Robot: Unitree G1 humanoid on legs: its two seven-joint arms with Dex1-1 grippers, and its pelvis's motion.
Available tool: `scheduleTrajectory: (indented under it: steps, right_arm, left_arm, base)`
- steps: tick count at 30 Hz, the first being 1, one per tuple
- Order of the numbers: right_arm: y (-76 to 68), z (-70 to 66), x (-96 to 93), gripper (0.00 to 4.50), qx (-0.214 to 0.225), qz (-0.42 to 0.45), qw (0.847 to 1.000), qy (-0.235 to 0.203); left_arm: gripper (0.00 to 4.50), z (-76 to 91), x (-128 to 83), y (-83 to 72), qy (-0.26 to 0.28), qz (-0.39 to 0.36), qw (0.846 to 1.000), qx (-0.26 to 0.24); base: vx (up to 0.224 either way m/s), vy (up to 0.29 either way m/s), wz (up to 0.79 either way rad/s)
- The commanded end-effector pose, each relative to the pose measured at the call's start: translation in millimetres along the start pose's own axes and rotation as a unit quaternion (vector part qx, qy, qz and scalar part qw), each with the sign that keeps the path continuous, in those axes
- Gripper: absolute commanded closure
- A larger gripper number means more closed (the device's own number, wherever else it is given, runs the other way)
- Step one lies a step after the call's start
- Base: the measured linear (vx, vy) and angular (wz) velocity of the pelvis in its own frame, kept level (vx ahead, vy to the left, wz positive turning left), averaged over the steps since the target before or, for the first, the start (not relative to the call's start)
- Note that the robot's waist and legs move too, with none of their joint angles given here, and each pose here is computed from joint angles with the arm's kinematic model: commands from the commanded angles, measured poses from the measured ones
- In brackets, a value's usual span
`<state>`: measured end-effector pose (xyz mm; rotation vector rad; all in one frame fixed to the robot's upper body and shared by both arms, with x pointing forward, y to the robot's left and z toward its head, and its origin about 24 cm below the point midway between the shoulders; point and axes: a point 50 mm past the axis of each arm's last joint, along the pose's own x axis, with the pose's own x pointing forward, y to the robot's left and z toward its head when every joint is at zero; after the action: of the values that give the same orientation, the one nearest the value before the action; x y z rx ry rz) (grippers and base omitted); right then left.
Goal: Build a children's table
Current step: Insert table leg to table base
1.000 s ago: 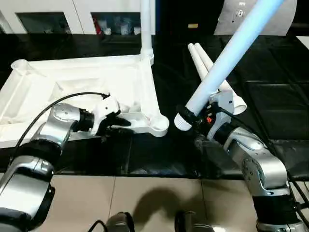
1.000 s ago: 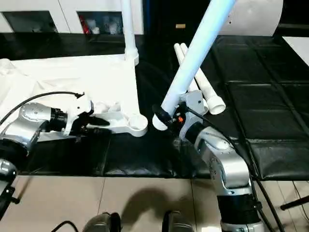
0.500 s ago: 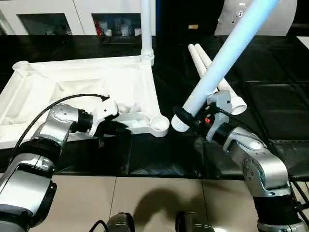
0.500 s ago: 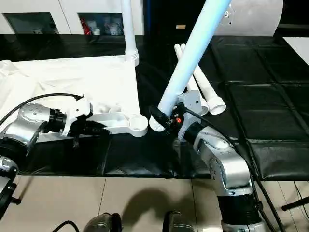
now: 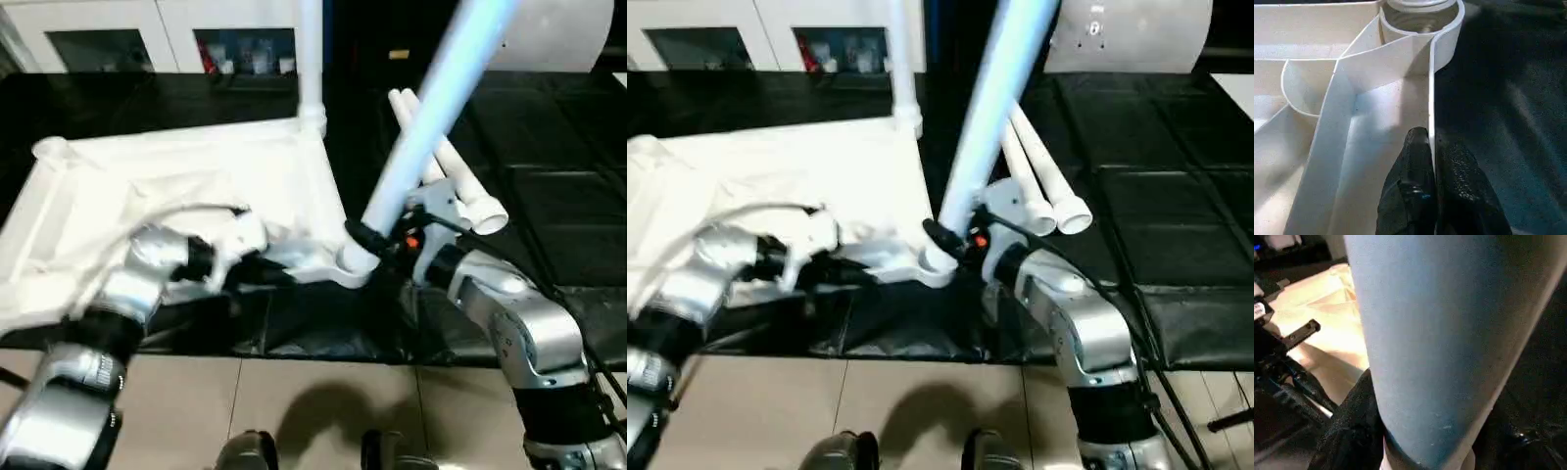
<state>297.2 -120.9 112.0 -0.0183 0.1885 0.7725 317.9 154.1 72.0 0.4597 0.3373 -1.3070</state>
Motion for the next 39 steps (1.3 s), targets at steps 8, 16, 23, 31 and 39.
scheduleTrajectory:
  steps: [8,16,23,31,39]
  right_arm:
    - [4.7,1.2,7.0,2.59,-0.01,0.03,0.999,0.018]
    - [10.3,-5.7,12.2,2.59,-0.01,0.056,0.997,0.042]
    - [2.6,-6.2,6.8,2.59,-0.018,0.048,0.997,0.06]
    - [-3.2,-6.8,-0.6,2.59,-0.024,0.05,0.995,0.077]
    - [-4.9,-13.4,6.2,2.59,-0.002,0.052,0.996,0.079]
  left_arm:
    - [4.5,12.9,-1,-4.5,-0.033,0.02,0.999,0.012]
    - [4.5,12.9,-1,-10.3,-0.037,0.035,0.999,0.014]
    - [4.5,11.0,-5,-8.6,-0.037,0.057,0.997,0.023]
    - [4.5,11.4,-8,-9.0,-0.044,0.05,0.997,0.027]
    - [4.5,13.1,-5,-12.9,-0.046,0.025,0.998,0.03]
  base:
    - [0.0,0.0,0.0]
    - [0.0,0.0,0.0]
    - [0.0,0.0,0.0]
    - [0.0,0.0,0.0]
    - [0.0,0.0,0.0]
